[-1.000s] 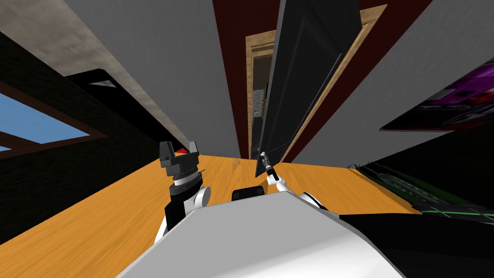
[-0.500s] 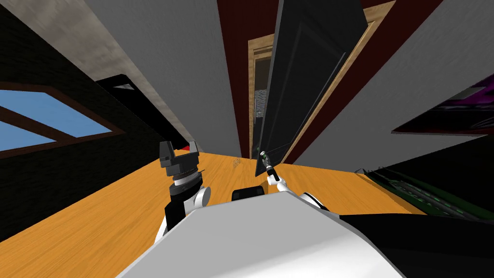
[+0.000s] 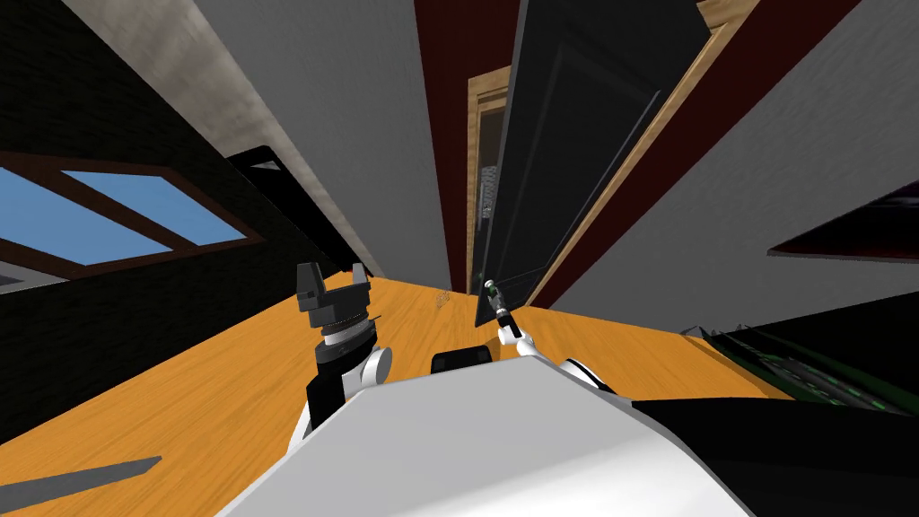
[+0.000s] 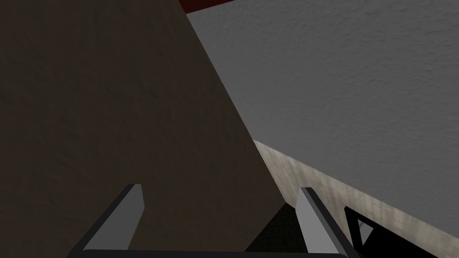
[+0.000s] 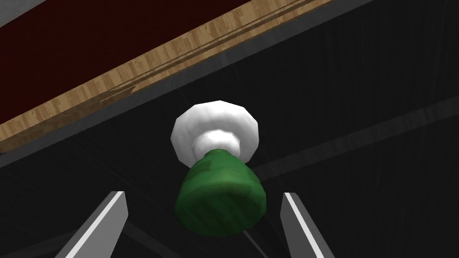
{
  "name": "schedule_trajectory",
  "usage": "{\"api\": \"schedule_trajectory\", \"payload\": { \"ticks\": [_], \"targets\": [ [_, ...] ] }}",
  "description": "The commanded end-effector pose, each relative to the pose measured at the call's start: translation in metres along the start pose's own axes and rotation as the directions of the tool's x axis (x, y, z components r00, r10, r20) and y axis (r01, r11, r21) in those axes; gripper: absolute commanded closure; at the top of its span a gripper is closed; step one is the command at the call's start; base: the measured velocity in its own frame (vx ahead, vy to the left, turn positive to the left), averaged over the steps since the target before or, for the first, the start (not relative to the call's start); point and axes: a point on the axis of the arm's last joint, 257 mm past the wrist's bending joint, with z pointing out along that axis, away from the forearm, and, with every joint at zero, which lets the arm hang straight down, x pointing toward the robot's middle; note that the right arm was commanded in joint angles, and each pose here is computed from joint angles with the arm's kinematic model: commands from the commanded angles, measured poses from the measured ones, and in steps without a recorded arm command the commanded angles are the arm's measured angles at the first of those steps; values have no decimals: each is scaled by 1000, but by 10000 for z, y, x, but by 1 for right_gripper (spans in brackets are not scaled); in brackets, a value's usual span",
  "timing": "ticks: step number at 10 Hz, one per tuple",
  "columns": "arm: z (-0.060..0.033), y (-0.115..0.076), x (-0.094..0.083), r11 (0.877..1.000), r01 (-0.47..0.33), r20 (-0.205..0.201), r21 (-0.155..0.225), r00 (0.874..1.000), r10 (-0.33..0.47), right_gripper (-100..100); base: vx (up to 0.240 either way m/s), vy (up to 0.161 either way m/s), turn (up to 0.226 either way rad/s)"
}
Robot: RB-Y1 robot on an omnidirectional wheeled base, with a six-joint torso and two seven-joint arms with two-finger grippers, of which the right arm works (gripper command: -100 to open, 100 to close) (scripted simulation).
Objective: Pull the door open
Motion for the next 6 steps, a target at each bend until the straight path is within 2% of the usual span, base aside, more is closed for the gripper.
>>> {"api": "schedule_trajectory", "payload": {
  "ticks": [1,2,4,5,6],
  "targets": [
    [-13,20,-23,998,-59,3,-7,998,59,-100,-65,-49,95],
    [-25,38,-43,995,-94,6,-13,996,94,-100,-86,-57,212],
    [-37,56,-63,988,-154,8,-20,988,154,-100,-61,-44,81],
    [-37,56,-63,987,-157,8,-20,988,157,-100,-41,-33,69],
    [-50,73,-84,979,-204,9,-27,979,205,-100,-53,-35,145]
  ]
}}
